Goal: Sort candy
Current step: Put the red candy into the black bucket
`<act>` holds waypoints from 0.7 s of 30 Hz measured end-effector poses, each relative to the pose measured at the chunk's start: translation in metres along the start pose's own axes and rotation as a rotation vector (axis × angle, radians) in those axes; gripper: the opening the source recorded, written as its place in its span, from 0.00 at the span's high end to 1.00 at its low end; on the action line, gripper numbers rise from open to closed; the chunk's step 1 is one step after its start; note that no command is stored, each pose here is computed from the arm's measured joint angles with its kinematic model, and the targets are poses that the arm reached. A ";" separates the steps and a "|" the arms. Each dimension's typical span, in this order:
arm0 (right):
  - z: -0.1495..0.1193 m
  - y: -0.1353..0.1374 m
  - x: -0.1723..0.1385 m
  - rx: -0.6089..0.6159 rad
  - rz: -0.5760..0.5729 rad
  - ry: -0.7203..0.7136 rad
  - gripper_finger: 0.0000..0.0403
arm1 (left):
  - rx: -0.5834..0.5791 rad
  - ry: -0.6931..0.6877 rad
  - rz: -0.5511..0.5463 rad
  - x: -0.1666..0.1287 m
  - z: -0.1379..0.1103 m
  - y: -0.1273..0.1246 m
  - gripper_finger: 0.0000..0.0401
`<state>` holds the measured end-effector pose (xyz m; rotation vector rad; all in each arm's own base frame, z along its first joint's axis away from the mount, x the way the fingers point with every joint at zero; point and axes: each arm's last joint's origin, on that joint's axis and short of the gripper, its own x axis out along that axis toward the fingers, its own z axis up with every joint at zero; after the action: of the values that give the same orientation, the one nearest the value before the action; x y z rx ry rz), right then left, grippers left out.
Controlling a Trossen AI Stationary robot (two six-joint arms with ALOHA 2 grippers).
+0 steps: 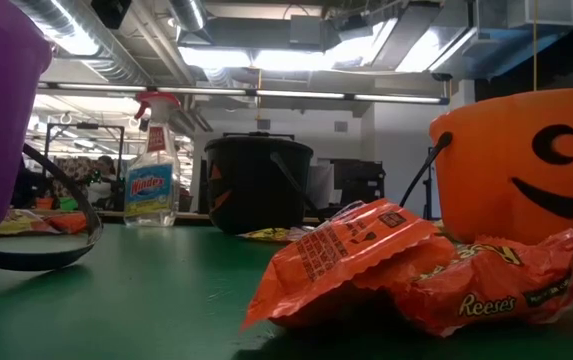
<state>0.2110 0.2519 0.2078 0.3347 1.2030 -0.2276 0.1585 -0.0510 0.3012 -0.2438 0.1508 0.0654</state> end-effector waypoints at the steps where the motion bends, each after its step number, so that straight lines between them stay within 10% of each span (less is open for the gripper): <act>1: 0.006 0.001 -0.003 -0.011 -0.002 -0.027 0.86 | 0.000 0.000 0.000 0.000 0.000 0.000 0.61; 11: 0.113 -0.017 -0.025 -0.174 -0.097 -0.302 0.86 | -0.006 -0.014 -0.004 0.000 0.001 0.000 0.61; 21: 0.236 -0.110 -0.045 -0.159 -0.261 -0.433 0.86 | -0.025 -0.059 -0.044 -0.006 0.008 0.000 0.61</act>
<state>0.3631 0.0618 0.3114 -0.0154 0.8259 -0.4058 0.1538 -0.0497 0.3097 -0.2695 0.0858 0.0311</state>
